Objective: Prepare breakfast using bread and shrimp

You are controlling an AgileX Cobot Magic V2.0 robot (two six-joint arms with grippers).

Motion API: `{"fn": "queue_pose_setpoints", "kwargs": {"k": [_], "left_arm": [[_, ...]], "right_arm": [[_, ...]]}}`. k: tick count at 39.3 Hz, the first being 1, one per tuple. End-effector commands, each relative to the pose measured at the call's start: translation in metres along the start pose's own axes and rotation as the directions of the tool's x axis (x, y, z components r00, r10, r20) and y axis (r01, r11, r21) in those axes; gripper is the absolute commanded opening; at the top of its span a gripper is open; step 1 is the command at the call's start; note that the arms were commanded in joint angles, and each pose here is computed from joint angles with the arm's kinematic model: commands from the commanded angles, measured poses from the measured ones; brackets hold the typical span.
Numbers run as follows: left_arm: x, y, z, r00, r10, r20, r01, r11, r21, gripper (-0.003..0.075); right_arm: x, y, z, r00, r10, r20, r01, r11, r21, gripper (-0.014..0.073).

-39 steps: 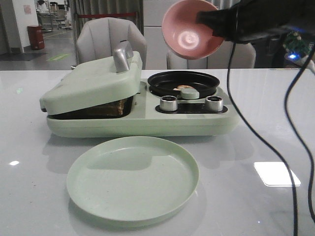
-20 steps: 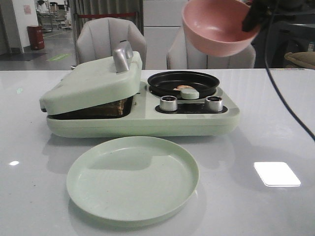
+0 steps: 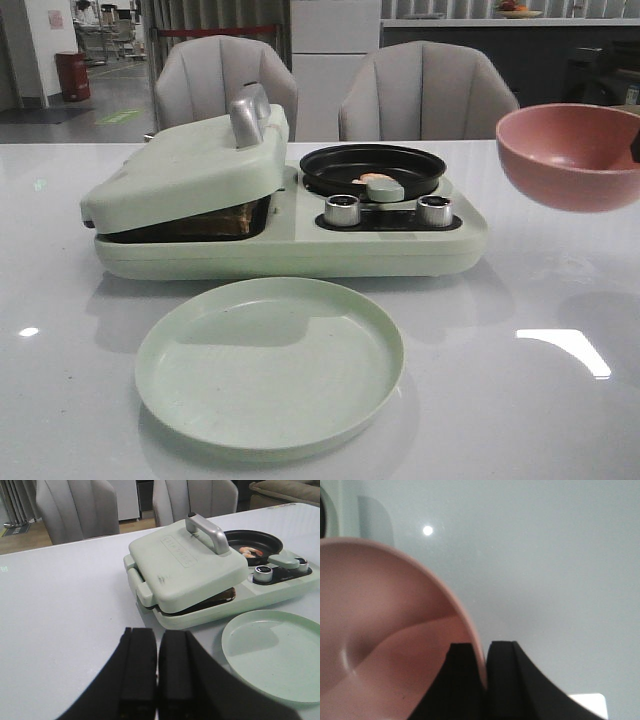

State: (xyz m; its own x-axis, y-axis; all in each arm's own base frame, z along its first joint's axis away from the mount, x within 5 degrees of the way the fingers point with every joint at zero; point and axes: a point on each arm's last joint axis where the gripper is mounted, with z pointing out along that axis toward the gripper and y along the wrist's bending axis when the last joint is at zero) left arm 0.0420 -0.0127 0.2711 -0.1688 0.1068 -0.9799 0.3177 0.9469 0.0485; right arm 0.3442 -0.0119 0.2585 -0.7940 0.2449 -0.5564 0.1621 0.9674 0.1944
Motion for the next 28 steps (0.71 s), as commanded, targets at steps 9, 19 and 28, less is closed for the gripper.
{"fn": "queue_pose_setpoints", "kwargs": {"k": [9,19,28], "left_arm": [[-0.014,0.0,-0.002,0.996,-0.009,0.088,0.009,1.0,0.006,0.0114],[-0.014,0.0,-0.002,0.996,-0.009,0.088,0.009,1.0,0.006,0.0114],[-0.014,0.0,-0.002,0.996,-0.009,0.088,0.009,1.0,0.006,0.0114]], "right_arm": [[0.006,-0.01,0.017,0.997,-0.057,-0.044,0.059,0.997,0.053,0.0137],[0.017,-0.016,0.049,0.989,-0.053,-0.138,0.063,0.996,0.07,0.0176],[0.011,-0.017,0.043,0.987,-0.105,-0.124,0.117,0.989,0.093,0.0487]]}}
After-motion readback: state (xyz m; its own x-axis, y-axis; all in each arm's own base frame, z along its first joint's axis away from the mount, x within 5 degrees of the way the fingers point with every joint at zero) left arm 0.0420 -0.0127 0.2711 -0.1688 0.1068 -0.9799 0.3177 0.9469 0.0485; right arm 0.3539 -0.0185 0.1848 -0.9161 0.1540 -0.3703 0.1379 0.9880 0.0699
